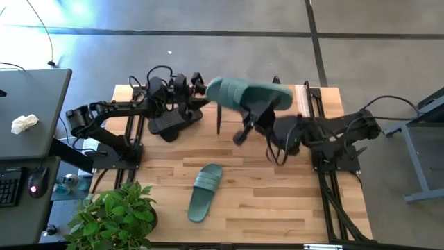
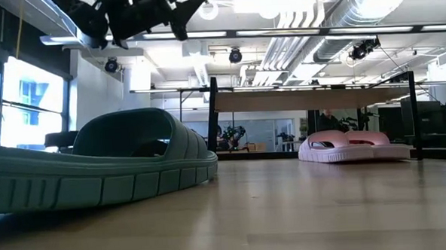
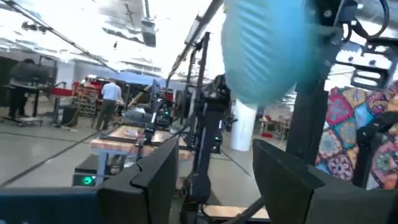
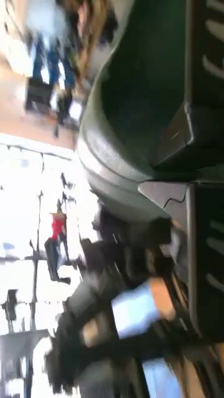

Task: Pick and place slides into the shelf
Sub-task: Put the right green slide under the shelf

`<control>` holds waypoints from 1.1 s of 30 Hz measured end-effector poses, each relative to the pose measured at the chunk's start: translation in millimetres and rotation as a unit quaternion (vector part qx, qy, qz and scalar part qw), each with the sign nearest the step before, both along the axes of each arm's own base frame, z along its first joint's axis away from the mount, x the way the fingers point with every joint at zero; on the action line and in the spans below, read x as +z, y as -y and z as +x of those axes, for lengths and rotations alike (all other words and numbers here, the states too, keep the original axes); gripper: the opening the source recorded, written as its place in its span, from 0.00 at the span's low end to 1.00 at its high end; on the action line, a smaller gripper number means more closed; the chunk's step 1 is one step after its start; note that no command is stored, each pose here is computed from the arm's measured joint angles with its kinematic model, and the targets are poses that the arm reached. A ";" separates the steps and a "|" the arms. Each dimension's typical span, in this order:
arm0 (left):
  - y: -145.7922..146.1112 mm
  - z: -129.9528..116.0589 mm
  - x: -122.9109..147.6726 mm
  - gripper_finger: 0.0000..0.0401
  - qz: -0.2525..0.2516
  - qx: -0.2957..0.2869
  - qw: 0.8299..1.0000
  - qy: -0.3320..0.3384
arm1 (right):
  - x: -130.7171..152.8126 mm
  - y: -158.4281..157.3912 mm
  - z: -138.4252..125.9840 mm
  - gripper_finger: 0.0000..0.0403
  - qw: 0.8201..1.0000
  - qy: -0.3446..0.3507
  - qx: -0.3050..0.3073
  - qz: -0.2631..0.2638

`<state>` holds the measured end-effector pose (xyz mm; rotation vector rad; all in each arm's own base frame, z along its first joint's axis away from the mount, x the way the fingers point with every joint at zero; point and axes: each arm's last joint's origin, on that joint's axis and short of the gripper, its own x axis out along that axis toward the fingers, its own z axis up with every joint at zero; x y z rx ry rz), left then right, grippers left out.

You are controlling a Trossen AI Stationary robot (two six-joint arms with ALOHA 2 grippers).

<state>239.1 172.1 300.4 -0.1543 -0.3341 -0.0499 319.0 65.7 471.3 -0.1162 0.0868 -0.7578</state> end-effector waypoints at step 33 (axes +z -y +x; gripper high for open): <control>-9.8 -6.5 3.9 0.48 -0.041 0.071 0.996 0.037 | -113.0 54.7 20.0 0.00 0.969 0.248 -0.007 -0.013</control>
